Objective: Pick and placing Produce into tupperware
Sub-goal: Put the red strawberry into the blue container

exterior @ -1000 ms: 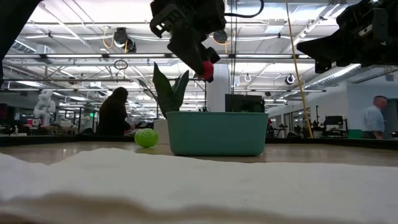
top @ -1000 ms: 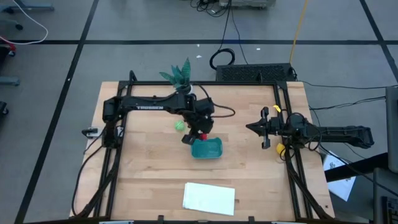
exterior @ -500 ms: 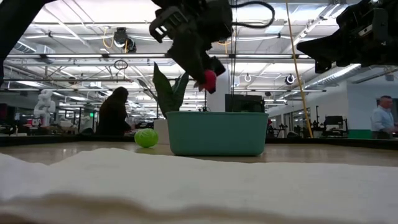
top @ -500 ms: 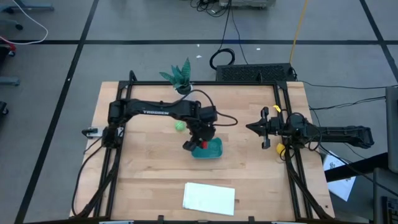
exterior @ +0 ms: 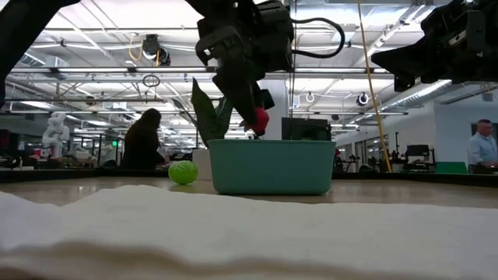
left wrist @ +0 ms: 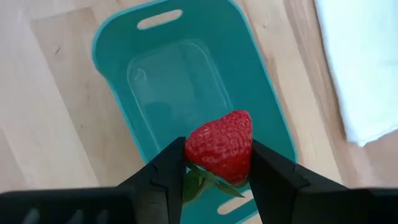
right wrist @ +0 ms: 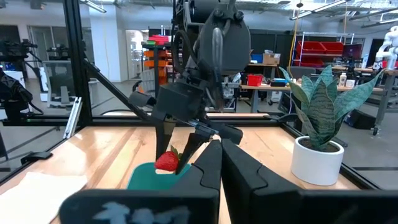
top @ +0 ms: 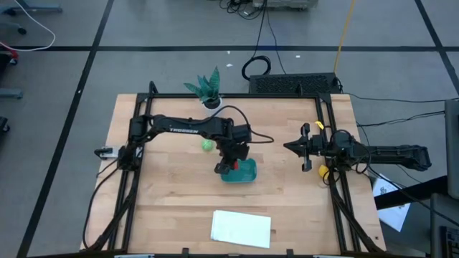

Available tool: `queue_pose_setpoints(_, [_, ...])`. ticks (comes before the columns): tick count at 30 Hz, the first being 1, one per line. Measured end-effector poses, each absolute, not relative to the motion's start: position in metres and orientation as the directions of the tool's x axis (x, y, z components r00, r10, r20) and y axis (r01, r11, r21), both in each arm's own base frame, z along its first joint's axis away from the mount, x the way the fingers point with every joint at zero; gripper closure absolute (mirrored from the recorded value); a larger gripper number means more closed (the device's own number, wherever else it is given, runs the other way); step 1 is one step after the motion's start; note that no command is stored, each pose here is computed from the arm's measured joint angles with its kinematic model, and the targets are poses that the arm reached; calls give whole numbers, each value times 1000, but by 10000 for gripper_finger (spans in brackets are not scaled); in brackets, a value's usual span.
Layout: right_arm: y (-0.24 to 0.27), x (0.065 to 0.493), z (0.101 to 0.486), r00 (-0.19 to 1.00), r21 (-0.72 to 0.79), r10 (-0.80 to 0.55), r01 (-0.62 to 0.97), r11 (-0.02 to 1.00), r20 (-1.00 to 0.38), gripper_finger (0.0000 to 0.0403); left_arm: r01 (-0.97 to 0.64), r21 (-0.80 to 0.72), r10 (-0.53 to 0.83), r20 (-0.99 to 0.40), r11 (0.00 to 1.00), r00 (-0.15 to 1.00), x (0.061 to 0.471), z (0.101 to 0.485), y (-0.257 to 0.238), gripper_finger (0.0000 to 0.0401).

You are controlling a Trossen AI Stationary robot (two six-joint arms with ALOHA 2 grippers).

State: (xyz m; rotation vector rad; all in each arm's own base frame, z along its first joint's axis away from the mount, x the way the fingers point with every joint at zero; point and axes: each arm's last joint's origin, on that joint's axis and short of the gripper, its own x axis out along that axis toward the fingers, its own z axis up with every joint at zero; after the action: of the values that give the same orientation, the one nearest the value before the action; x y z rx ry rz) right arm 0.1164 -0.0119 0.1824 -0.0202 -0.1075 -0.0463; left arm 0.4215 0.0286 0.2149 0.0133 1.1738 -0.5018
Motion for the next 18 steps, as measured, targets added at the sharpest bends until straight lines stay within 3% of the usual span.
queue_pose_setpoints(8, [-12, 116, 182, 993, -19, -45, 47, 999, 107, 403, 528, -187, -377, -883, 828, 279, 422, 215, 16, 256])
queue_pose_setpoints(18, [-12, 116, 182, 993, -20, -45, 48, 999, 107, 403, 536, -187, -373, -890, 823, 261, 421, 211, 14, 256])
